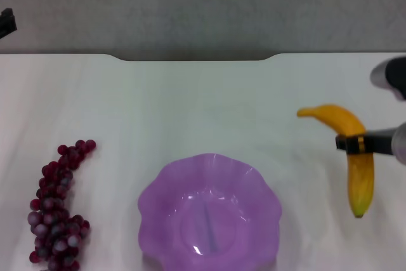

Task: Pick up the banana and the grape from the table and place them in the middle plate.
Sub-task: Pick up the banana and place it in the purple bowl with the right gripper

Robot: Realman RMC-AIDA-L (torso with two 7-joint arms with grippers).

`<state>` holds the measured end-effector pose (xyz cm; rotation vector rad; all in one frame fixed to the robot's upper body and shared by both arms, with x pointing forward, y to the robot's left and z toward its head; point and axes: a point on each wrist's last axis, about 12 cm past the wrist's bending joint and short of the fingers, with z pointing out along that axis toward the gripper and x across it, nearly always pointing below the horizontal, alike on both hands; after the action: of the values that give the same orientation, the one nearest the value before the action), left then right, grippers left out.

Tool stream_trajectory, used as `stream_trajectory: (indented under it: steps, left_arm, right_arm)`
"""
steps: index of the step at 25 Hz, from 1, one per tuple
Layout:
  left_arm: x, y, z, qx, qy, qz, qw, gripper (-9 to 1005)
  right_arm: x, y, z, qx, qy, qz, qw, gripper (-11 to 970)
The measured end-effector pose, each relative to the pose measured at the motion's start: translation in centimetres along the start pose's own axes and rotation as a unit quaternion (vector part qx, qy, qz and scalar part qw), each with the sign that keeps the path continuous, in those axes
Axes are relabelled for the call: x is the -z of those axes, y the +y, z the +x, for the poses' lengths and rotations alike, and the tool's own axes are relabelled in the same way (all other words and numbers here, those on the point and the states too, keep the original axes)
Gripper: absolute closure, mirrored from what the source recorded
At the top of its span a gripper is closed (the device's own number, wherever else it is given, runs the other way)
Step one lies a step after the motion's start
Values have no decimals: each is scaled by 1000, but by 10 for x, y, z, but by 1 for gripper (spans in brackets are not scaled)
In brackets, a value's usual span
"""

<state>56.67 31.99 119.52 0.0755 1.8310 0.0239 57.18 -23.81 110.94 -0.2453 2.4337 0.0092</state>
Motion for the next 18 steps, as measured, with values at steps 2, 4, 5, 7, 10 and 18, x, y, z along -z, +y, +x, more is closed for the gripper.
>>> stream_trajectory:
  steps: [2,4,5,7,10,18]
  left_arm:
    - [0,0,0,0,0,1,1000,122]
    - [-1,-1,-1,-1,0,2,1000,123]
    - [-1,-2,-2,-1,0,4,1000,123]
    - [-1,-3,-4,-2,0,6,1000,123]
    - [-1,-4,-5,-2,-1,7,1000,123]
    - [-2,-6,-7,-4,-4,10,1000,123]
  right_arm:
    - [9,3,-7,12,-12,0,1000,441]
    - [14,5,-11,20,-20,-3,1000,440]
    - [17,7,-12,24,-23,-6,999,440]
    - [20,13,-14,33,-28,-13,999,440]
    - [21,30,-17,57,-33,-30,997,440]
    - [23,91,-27,142,-39,-101,984,440]
